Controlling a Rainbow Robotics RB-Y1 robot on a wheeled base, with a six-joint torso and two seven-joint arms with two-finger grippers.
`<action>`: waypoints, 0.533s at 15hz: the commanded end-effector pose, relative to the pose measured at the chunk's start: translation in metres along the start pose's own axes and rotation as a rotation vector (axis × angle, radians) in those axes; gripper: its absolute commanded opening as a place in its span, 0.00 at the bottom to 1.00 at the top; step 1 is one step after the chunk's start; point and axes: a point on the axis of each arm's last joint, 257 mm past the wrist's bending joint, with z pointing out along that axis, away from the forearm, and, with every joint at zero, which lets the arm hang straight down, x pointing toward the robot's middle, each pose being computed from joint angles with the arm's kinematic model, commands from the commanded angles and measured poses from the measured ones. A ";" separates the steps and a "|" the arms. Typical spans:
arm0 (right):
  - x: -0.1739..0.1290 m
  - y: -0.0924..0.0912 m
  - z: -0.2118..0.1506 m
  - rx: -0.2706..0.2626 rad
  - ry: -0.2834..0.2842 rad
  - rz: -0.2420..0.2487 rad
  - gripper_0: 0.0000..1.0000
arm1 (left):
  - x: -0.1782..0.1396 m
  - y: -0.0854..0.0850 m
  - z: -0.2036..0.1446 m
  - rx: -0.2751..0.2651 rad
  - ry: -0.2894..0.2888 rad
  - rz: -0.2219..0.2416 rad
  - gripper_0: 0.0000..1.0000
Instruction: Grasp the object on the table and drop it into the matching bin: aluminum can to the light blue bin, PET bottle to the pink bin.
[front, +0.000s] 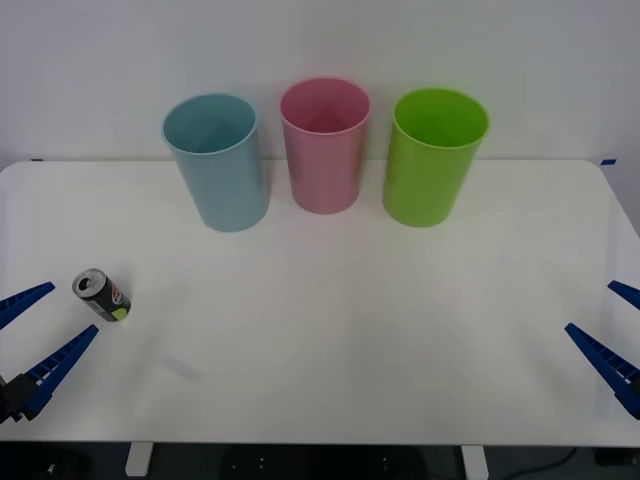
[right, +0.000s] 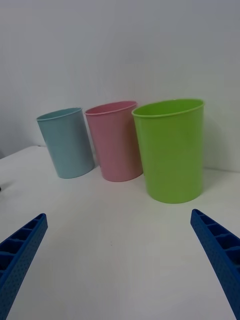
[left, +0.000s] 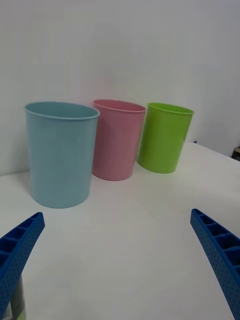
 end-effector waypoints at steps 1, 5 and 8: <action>0.000 0.000 0.000 0.000 0.000 0.000 1.00 | 0.000 0.000 0.000 0.000 0.000 0.000 1.00; 0.000 0.000 0.000 0.000 0.000 0.000 1.00 | 0.004 -0.003 -0.001 -0.028 -0.045 -0.055 1.00; 0.000 0.000 0.000 0.000 0.000 0.000 1.00 | -0.001 -0.002 -0.002 -0.033 -0.063 -0.063 1.00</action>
